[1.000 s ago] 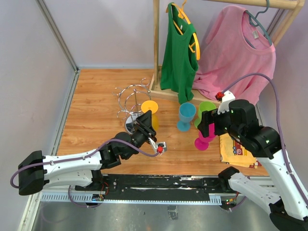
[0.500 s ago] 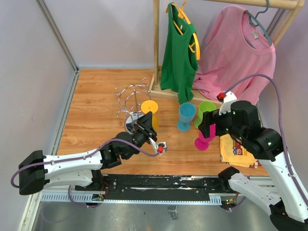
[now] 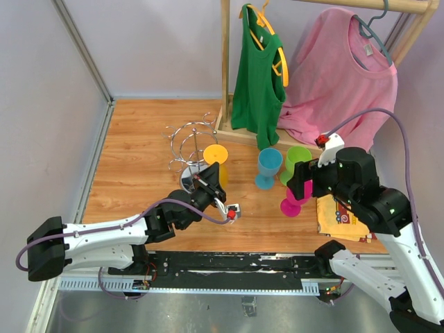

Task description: Take the wine glass off the wine glass rack

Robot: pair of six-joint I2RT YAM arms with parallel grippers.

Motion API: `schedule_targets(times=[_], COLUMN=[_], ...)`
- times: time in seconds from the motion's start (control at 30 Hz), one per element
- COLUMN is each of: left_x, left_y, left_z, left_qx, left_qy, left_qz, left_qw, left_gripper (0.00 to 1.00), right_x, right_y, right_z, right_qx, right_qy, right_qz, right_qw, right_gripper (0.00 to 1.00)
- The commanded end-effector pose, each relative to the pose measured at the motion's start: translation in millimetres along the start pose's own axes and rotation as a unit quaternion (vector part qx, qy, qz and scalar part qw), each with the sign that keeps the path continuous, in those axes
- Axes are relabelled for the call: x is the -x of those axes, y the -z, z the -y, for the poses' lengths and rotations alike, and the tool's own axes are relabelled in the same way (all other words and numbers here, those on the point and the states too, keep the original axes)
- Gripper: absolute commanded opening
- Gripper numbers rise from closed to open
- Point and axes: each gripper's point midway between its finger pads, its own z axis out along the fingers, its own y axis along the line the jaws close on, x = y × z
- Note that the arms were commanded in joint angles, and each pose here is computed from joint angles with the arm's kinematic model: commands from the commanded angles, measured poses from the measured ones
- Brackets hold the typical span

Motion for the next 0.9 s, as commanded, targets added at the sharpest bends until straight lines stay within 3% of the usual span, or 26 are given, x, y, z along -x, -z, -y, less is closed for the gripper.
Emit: schedule_targets(times=[0.0, 0.67, 0.73, 0.8, 0.87], left_x=[-1, -6, -5, -3, -3], left_y=[-2, 7, 14, 21, 26], left_z=[-18, -35, -30, -23, -15], left_qx=[0.021, 0.04, 0.039, 0.035, 0.03], left_qy=[0.018, 0.037, 0.033, 0.022, 0.014], left_qz=[-0.006, -0.019, -0.014, -0.006, -0.005], left_qw=[1.0, 0.998, 0.999, 0.999, 0.999], left_gripper=[0.0, 0.0, 0.13, 0.36, 0.46], right_x=[-1, -7, -9, -11, -14], right_y=[2, 6, 5, 3, 0], right_z=[4, 7, 8, 9, 9], right_qx=[-0.008, -0.012, -0.014, -0.016, -0.017], right_qy=[0.004, 0.006, 0.006, 0.005, 0.006], right_qz=[0.004, 0.001, -0.001, -0.002, -0.004], right_qw=[1.0, 1.0, 1.0, 1.0, 1.0], right_gripper=[0.98, 0.98, 0.98, 0.98, 0.98])
